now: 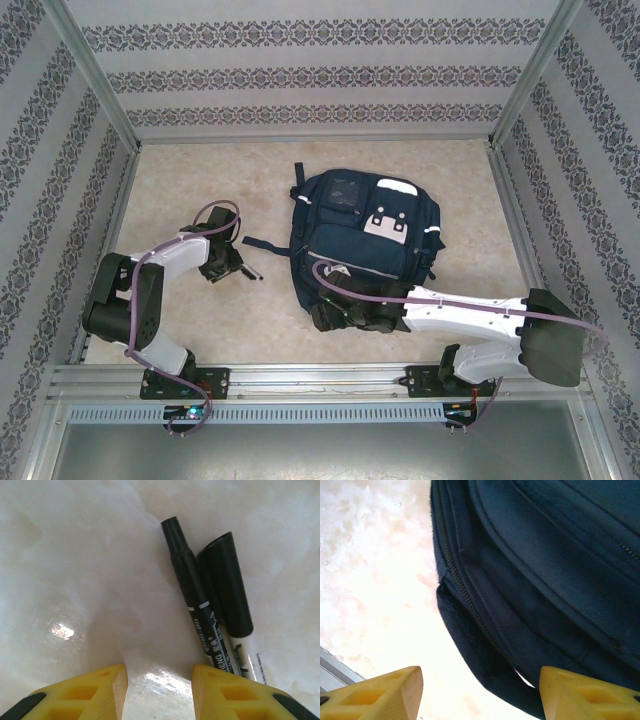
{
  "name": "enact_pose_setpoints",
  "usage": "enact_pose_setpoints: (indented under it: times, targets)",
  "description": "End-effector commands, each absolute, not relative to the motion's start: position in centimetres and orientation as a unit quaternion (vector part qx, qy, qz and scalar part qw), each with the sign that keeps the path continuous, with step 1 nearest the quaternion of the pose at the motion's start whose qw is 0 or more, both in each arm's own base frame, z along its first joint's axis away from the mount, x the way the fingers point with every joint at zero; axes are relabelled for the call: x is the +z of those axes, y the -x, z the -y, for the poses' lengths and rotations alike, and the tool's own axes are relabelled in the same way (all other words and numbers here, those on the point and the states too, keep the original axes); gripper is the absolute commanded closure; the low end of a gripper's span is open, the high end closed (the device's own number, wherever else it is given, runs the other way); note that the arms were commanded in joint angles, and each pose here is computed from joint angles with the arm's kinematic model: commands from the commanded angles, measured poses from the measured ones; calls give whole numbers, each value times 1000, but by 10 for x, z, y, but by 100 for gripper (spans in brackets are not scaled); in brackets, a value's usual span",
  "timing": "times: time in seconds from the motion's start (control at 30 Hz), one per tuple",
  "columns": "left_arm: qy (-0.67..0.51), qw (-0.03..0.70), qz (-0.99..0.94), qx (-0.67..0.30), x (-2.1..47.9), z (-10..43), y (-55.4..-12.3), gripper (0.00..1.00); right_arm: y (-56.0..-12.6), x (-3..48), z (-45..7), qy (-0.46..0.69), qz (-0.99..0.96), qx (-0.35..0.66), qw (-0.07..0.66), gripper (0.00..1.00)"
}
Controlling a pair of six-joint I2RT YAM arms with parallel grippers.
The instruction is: Pack the student bag
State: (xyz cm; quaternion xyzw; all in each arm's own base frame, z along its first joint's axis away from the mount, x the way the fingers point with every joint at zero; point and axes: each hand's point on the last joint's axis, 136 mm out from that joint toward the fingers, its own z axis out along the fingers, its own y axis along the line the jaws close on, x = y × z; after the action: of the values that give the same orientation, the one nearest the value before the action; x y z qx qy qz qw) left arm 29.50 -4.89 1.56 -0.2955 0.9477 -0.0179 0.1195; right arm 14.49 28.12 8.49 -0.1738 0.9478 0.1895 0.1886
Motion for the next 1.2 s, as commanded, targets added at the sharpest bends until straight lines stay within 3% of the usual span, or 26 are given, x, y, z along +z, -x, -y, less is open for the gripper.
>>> enact_pose_setpoints:
  times: [0.0,0.3,0.83,1.17]
  targets:
    - [311,122,-942,-23,14,48,-301,59,-145,90,-287,188,-946,178,195,37]
    - [307,161,-938,-29,51,45,-310,57,-144,85,-300,204,-947,170,181,35]
    - [323,123,-938,-32,5,50,-302,62,-126,72,-330,258,-943,132,160,31]
    - [318,89,-944,-25,-4,45,-254,65,-117,73,-350,297,-936,119,149,26]
